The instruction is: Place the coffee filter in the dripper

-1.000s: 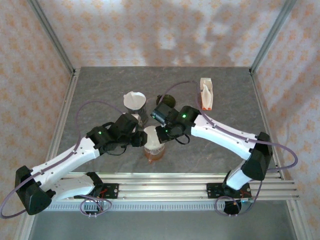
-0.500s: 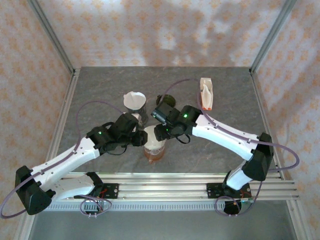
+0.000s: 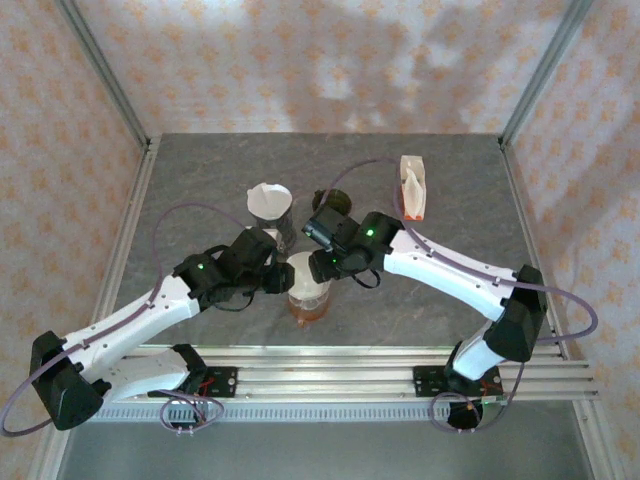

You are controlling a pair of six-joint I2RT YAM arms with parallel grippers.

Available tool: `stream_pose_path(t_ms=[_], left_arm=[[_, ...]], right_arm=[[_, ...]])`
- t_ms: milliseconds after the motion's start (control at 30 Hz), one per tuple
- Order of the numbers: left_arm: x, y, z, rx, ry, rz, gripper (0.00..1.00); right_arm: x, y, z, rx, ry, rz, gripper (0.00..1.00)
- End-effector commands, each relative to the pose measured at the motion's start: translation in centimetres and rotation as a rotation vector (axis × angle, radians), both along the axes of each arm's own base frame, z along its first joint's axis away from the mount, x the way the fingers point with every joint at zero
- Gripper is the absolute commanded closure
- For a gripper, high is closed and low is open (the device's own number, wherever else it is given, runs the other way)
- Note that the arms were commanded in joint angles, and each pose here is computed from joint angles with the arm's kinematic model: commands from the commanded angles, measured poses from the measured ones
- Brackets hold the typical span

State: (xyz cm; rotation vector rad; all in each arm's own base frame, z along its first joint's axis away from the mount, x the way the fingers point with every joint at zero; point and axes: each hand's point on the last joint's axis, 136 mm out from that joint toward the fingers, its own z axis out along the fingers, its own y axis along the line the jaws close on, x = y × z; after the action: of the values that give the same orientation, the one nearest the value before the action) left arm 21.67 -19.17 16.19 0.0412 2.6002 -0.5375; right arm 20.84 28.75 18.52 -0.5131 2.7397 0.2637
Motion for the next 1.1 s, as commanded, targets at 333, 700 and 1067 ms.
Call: stream_pose_path(t_ms=[333, 700, 1067], left_arm=[[-0.1, 0.3, -0.1, -0.006, -0.005, 0.01, 0.57], [0.1, 0.2, -0.1, -0.005, -0.009, 0.01, 0.56], [0.1, 0.2, -0.3, -0.003, -0.006, 0.01, 0.55]], right_arm=[[1.1, -0.2, 2.1, 0.023, -0.082, -0.032, 0.38], [0.9, 2.6, -0.5, 0.045, 0.032, -0.004, 0.25], [0.9, 2.1, -3.0, -0.034, 0.067, 0.004, 0.25]])
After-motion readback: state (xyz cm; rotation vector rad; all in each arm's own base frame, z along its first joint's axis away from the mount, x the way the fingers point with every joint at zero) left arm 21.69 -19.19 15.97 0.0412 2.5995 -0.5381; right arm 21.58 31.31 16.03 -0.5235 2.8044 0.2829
